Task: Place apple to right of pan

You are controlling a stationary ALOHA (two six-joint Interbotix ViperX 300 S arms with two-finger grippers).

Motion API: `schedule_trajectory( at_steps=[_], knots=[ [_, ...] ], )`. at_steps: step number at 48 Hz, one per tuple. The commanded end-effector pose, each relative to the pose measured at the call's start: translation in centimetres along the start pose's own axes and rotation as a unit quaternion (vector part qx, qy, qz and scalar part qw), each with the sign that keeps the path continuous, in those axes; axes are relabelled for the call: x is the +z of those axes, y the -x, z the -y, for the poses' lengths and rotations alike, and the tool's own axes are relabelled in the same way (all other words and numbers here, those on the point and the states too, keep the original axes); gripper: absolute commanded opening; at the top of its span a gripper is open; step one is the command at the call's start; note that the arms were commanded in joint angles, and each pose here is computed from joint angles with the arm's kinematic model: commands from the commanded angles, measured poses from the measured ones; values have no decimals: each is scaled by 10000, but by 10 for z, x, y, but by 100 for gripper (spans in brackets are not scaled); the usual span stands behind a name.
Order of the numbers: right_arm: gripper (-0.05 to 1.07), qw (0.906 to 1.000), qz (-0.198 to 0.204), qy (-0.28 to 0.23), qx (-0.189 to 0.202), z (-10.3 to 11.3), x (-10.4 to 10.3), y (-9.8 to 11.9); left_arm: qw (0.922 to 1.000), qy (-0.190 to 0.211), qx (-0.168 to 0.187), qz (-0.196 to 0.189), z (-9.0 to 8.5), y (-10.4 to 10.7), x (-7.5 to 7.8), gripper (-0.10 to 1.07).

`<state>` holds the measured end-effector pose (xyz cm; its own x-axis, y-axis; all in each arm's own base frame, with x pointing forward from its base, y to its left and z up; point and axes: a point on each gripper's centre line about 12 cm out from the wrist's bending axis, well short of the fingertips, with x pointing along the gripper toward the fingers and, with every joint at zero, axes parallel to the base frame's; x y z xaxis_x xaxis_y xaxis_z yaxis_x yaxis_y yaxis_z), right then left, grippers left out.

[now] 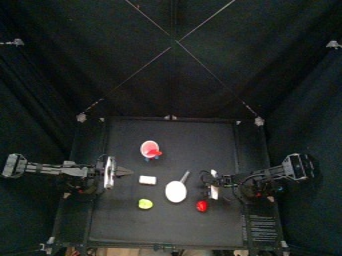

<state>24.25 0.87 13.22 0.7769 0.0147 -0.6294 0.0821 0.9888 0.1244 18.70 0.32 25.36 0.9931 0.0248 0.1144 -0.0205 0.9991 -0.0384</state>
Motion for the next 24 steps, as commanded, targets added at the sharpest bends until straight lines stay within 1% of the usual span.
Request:
schedule_trajectory(
  at_steps=[1, 24],
  knots=[
    [100, 9998, 190, 7, 26, -1, 11, 2, 10000, -16, 11, 47, 0, -2, 3, -2],
    [99, 9999, 167, 7, 22, -1, 9, 2, 10000, -16, 11, 47, 0, -2, 3, -2]
  ],
)
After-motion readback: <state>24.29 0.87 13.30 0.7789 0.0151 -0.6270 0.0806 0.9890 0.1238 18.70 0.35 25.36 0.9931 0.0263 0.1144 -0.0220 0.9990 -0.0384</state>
